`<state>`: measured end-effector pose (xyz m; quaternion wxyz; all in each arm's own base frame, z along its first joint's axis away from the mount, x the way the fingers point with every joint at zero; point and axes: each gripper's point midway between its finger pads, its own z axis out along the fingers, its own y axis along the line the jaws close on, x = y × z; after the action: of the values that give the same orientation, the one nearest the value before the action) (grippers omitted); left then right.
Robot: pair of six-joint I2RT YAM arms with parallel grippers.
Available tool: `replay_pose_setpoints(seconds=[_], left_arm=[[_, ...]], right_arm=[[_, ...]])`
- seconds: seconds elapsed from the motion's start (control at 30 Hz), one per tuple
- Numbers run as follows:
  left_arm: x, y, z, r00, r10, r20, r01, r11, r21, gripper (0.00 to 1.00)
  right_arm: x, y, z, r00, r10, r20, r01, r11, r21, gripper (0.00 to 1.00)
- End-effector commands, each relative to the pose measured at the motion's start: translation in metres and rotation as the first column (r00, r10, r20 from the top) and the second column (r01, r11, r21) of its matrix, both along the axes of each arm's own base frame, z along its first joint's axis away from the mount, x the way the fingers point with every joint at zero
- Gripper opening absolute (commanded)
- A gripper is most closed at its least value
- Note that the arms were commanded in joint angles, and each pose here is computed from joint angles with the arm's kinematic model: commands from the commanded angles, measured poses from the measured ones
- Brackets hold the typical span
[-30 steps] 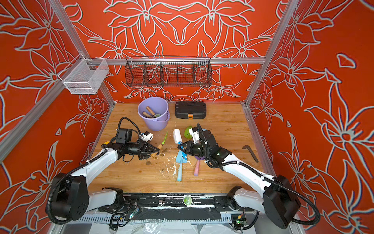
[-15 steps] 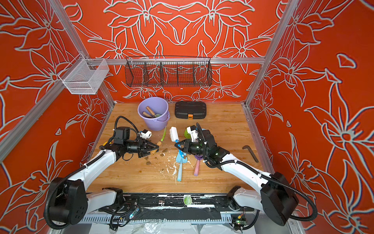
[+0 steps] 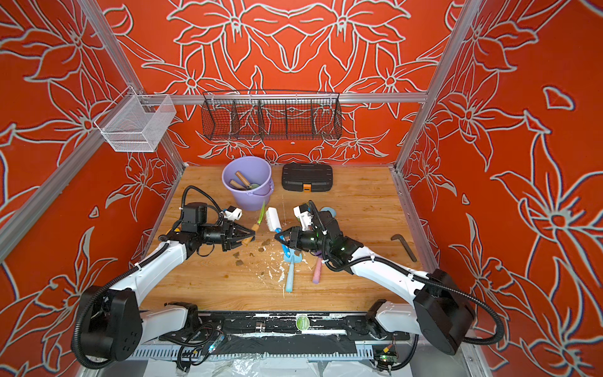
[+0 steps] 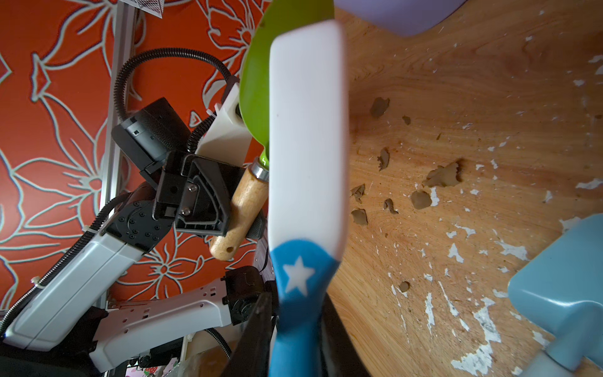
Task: Brush the soil off the hand trowel and place it into the bucket
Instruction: Brush off the soil from the hand trowel.
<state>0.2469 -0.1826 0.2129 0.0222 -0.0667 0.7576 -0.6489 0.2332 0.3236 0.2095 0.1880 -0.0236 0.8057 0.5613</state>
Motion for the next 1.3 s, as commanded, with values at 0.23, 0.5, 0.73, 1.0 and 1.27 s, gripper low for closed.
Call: replay_pose_setpoints(seconds=[0.23, 0.5, 0.73, 1.0, 1.27], left_arm=[[0.002, 0.004, -0.001, 1.0, 0.01, 0.013, -0.009, 1.0, -0.008, 0.0], [0.002, 0.005, -0.006, 1.0, 0.013, 0.001, -0.013, 1.0, -0.006, 0.0], [0.002, 0.006, -0.005, 1.0, 0.016, 0.004, -0.016, 1.0, -0.007, 0.0], [0.003, 0.006, 0.0, 1.0, 0.017, 0.01, -0.017, 1.0, -0.015, 0.0], [0.006, 0.006, 0.011, 1.0, 0.026, 0.015, -0.026, 0.999, -0.029, 0.0]], right_arm=[[-0.027, 0.031, 0.008, 0.992, 0.126, -0.007, -0.125, 0.99, 0.063, 0.0], [-0.038, 0.016, -0.01, 0.993, 0.113, -0.021, -0.114, 0.993, -0.028, 0.0], [-0.018, -0.013, -0.013, 0.998, -0.017, 0.055, 0.029, 0.974, -0.225, 0.0], [-0.011, 0.002, 0.033, 0.985, -0.007, 0.17, 0.021, 0.996, -0.084, 0.0], [-0.009, 0.013, 0.031, 0.989, 0.011, 0.144, -0.004, 0.999, -0.048, 0.0]])
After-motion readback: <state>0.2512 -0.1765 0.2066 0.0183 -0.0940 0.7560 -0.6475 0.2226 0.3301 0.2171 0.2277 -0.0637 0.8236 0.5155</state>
